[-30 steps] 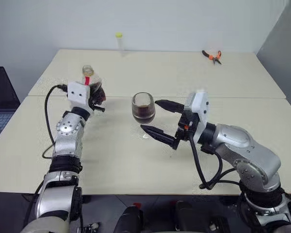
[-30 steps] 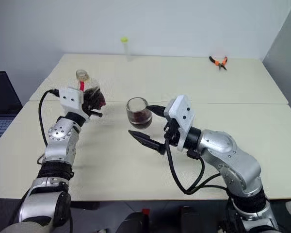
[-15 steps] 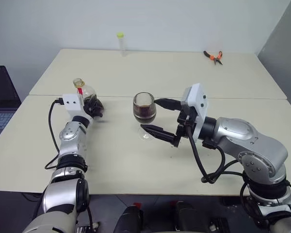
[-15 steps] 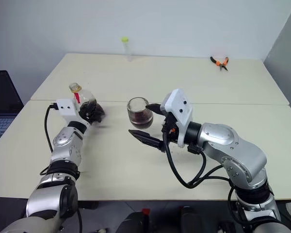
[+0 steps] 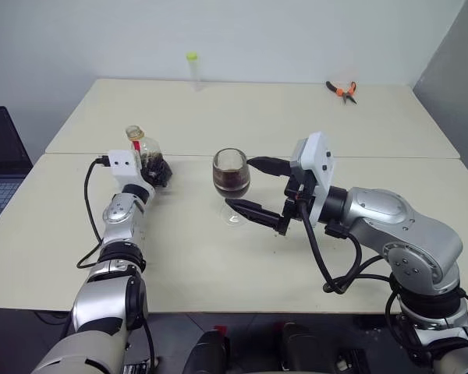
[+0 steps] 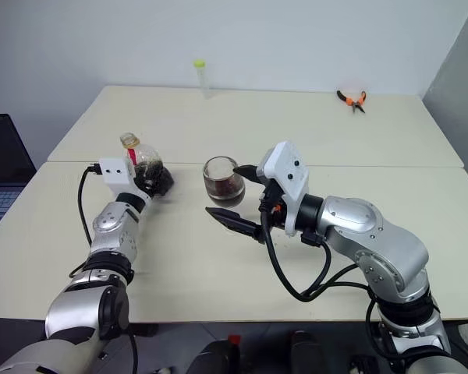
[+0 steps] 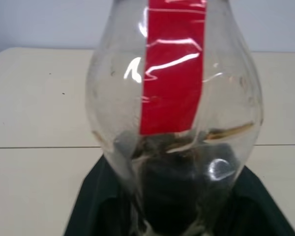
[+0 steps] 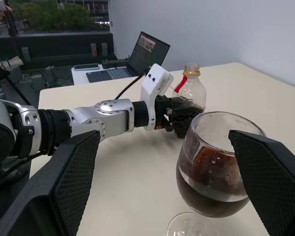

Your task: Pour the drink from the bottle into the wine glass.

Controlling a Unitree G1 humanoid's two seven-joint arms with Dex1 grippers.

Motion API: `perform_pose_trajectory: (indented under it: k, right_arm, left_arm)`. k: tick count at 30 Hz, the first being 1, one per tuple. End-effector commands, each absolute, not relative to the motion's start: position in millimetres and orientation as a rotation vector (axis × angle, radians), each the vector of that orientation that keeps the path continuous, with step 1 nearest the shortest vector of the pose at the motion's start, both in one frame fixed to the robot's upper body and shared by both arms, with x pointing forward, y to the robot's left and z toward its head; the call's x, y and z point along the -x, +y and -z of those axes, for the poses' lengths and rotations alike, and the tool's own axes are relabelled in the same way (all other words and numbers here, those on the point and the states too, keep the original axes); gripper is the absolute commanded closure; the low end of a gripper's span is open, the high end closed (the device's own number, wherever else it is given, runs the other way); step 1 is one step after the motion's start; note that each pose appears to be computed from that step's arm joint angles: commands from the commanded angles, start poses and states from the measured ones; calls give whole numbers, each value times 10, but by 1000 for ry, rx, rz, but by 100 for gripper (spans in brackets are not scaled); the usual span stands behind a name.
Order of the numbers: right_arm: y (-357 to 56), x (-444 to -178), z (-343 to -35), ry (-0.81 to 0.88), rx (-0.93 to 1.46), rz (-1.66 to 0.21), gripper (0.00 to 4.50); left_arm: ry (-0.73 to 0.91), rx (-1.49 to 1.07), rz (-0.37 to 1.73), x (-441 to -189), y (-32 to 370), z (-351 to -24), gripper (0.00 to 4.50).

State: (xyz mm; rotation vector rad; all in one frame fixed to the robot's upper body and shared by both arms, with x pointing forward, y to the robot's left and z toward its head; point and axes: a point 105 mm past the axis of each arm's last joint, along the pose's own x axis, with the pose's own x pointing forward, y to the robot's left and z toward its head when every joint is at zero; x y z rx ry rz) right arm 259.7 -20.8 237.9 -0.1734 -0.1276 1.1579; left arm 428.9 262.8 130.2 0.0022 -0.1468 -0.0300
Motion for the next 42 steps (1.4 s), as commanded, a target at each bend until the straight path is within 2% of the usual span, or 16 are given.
perform_pose_trajectory:
  k: [1, 4, 5, 13, 19, 22, 26, 34, 42]
  right_arm:
    - [-186, -2530, -2471, -173, 186, -1178, 0]
    - [-194, -2527, -2470, -173, 188, -1176, 0]
    - [-202, -2527, -2470, -175, 189, -1172, 0]
    - [-385, -2523, -2475, -252, 168, -1096, 0]
    - [-671, -2591, -2492, -358, 70, -975, 0]
    - [-944, -2784, -2347, -324, 3, -814, 0]
    - [-1150, -2955, -2085, -285, 29, -666, 0]
    - [-1471, -3371, -1519, -257, 36, -305, 0]
    - [-1513, -3554, -1244, -236, 14, -224, 0]
  left_arm:
    - [-209, -33, 38, -4285, 2636, -1459, 115]
    - [-220, -33, 46, -4253, 2638, -1452, 22]
    - [-226, -40, 61, -4230, 2622, -1446, 3]
    - [-300, -75, 62, -3871, 2693, -1605, 3]
    - [-263, -127, 19, -3610, 2700, -1690, 3]
    - [-204, -153, -45, -3511, 2723, -1634, 3]
    - [-167, -175, -89, -3436, 2719, -1600, 3]
    - [-175, -189, -32, -3342, 2568, -1424, 3]
    - [-180, -211, -23, -3279, 2552, -1242, 3]
